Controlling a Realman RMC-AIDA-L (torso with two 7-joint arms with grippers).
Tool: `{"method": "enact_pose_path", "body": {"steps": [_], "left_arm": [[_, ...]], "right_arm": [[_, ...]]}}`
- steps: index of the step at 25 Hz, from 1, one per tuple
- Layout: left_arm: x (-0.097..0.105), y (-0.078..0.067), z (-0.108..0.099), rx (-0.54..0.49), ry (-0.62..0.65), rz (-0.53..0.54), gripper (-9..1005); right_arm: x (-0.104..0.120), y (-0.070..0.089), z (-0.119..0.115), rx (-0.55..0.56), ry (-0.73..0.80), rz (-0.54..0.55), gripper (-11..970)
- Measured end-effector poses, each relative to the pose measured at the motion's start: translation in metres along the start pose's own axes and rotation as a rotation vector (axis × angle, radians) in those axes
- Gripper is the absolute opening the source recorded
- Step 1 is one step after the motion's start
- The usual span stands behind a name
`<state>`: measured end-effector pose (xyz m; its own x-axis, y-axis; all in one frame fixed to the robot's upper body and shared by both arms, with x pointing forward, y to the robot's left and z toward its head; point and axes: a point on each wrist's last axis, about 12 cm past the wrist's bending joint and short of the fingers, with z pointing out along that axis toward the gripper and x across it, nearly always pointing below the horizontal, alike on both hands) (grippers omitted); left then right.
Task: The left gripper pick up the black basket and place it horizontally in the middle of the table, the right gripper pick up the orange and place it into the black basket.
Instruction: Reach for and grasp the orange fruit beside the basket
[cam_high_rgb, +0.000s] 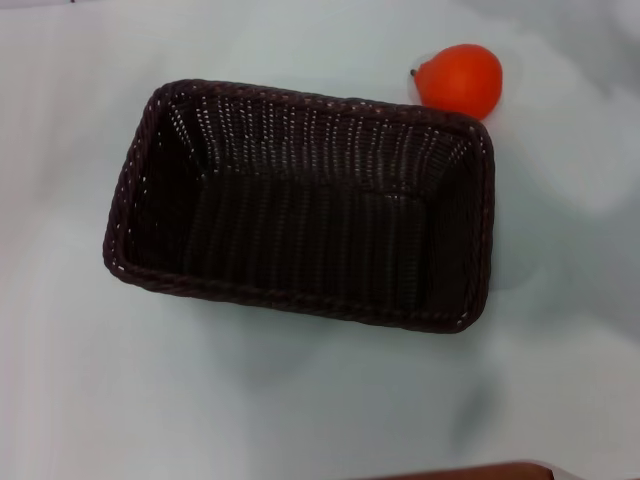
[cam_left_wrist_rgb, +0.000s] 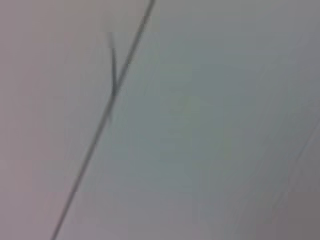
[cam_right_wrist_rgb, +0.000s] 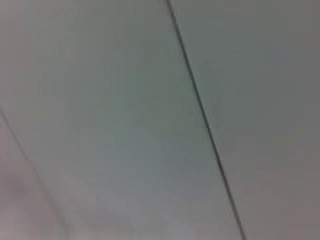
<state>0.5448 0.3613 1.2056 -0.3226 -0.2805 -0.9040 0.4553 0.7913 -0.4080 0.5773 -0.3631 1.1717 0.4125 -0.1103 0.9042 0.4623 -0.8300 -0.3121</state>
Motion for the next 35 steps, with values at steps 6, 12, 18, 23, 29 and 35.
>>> {"method": "enact_pose_path", "body": {"steps": [6, 12, 18, 23, 29, 35], "left_arm": [[0.024, 0.014, -0.032, 0.033, -0.233, -0.041, 918], [0.047, 0.015, -0.05, 0.074, -0.303, -0.053, 912], [0.053, 0.014, -0.056, 0.091, -0.312, -0.075, 903], [0.056, 0.013, -0.055, 0.098, -0.314, -0.09, 902], [0.059, 0.013, -0.05, 0.115, -0.312, -0.108, 902], [0.064, 0.014, -0.048, 0.122, -0.315, -0.137, 902]], "right_arm": [[0.049, -0.024, 0.006, -0.109, -0.405, 0.031, 902], [0.051, -0.045, 0.055, -0.21, -0.71, 0.005, 902], [0.02, -0.042, 0.093, -0.223, -0.705, 0.037, 713], [0.003, -0.037, 0.107, -0.258, -0.664, 0.037, 725], [-0.008, -0.036, 0.118, -0.262, -0.643, 0.036, 786], [-0.014, -0.038, 0.131, -0.269, -0.612, 0.011, 874]]}}
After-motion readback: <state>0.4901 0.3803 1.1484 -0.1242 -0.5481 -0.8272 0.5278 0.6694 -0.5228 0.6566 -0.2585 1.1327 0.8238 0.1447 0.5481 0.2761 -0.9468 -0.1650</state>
